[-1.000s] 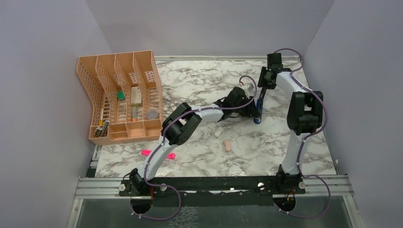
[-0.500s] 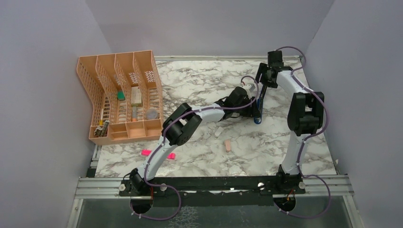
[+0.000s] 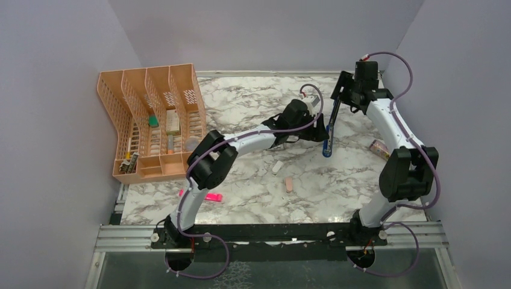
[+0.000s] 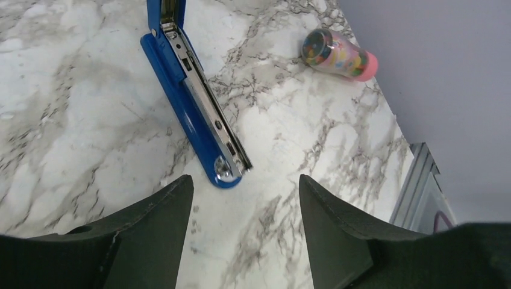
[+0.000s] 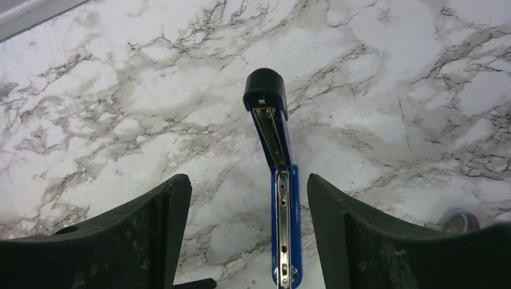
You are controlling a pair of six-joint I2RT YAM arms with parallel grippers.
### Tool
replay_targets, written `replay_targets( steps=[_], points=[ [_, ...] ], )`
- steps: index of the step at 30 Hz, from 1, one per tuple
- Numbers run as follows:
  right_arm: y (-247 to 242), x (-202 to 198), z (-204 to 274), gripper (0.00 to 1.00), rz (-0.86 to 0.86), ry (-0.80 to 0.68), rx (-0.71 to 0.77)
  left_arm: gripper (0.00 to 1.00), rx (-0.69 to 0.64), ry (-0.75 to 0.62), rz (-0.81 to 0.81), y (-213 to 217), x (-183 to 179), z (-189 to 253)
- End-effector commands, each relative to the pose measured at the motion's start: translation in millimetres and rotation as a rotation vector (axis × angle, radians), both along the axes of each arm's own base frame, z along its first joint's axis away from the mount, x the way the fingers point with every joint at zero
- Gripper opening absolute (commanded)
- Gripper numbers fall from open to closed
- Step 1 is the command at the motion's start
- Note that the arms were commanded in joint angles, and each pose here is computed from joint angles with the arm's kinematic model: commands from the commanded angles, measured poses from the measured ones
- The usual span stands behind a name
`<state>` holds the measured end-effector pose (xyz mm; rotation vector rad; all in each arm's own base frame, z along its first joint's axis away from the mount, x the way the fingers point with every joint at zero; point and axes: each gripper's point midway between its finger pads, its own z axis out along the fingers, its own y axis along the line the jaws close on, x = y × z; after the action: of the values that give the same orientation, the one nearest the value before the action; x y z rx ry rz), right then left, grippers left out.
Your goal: Load the staples into the stapler
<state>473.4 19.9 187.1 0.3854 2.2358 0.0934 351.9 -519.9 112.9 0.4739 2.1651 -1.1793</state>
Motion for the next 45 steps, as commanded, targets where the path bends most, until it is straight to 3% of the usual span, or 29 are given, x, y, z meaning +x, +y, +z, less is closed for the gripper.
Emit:
replay_targets(
  steps=[1, 7, 13, 24, 32, 37, 45],
  points=[
    [6.6, -27.6, 11.1, 0.76, 0.030, -0.010, 0.037, 0.67, 0.047, -0.103, 0.055, 36.4, -5.2, 37.7],
    [60.8, -73.0, 1.8, 0.74, 0.128, -0.002, 0.018, 0.69, 0.212, -0.132, 0.182, 108.1, -20.1, 22.0],
    [126.8, -138.8, -39.9, 0.74, 0.265, 0.095, 0.023, 0.69, 0.371, -0.119, 0.334, 187.1, -33.2, 9.0],
    [178.8, -246.9, -89.6, 0.74, 0.462, 0.311, 0.101, 0.69, 0.318, -0.088, 0.587, 287.0, -38.4, 22.0],
    [198.3, -287.2, -112.6, 0.65, 0.553, 0.428, 0.087, 0.70, 0.222, -0.093, 0.633, 297.3, -42.2, 26.6],
    [204.4, -295.1, -128.0, 0.57, 0.559, 0.466, 0.045, 0.71, 0.218, -0.075, 0.621, 294.7, -44.3, 22.9],
    [206.4, -303.0, -144.1, 0.53, 0.547, 0.506, -0.001, 0.72, 0.200, -0.048, 0.600, 286.9, -44.7, 16.1]
  ],
)
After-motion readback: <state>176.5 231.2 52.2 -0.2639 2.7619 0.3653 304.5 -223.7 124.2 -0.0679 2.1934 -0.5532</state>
